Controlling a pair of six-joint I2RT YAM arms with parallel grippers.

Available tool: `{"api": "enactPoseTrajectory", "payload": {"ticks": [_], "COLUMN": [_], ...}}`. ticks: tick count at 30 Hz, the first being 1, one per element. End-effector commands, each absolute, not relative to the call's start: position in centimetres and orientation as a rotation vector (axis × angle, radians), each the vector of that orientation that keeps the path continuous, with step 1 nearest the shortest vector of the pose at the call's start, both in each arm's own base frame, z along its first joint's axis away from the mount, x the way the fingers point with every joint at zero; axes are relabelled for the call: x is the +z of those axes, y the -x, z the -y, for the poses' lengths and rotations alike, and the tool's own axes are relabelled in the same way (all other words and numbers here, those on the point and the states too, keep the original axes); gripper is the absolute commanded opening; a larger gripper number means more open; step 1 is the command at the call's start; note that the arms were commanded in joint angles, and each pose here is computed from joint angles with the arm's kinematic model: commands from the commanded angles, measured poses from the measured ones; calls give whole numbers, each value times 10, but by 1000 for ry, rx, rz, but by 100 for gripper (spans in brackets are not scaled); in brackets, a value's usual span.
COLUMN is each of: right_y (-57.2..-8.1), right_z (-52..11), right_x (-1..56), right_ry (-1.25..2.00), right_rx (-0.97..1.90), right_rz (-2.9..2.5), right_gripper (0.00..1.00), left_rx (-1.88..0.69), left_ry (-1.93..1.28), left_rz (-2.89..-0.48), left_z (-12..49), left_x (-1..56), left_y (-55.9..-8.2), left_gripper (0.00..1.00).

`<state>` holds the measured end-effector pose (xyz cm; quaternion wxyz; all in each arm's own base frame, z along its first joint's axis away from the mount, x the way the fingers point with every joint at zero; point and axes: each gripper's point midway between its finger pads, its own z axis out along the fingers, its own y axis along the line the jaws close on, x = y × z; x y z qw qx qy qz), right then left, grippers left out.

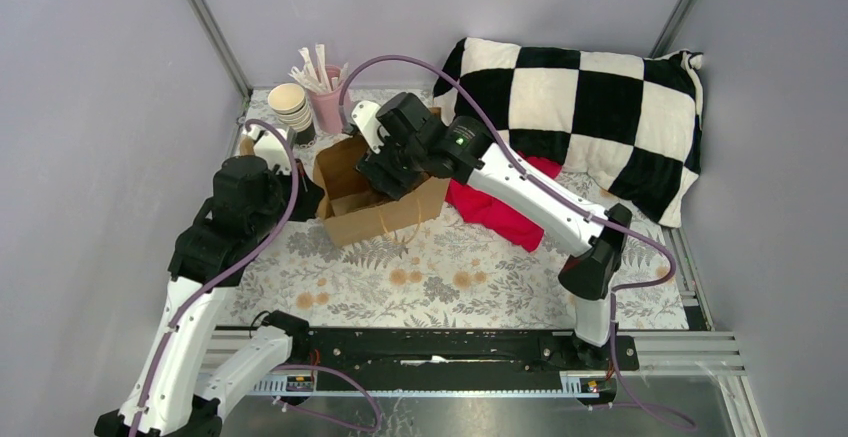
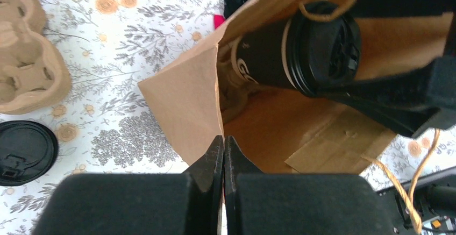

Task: Pack the takeout coffee

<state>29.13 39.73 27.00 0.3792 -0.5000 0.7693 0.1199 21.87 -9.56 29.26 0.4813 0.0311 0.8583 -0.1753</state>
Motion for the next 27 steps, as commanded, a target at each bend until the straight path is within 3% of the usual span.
{"api": "enactPoseTrajectory", "payload": {"ticks": [1,16,27], "right_y": [-268,-207,-225], "right_z": [-388,-388,-375], "right_x": [302,269,274], "right_ry": [1195,1154,1153], "right_rx": [413,364,87], "right_rz": [-1955,-2052,-1965], "right_gripper": [40,40,40], "left_rx": [-353,-381,-416], "left_ry": [-26,138,182], "left_rz": [-1933,-1837,-1939], "left_z": [83,76,75], "left_x": [338,315,278], "left_y": [-236,-245,-222], "left_gripper": [0,0,0]}}
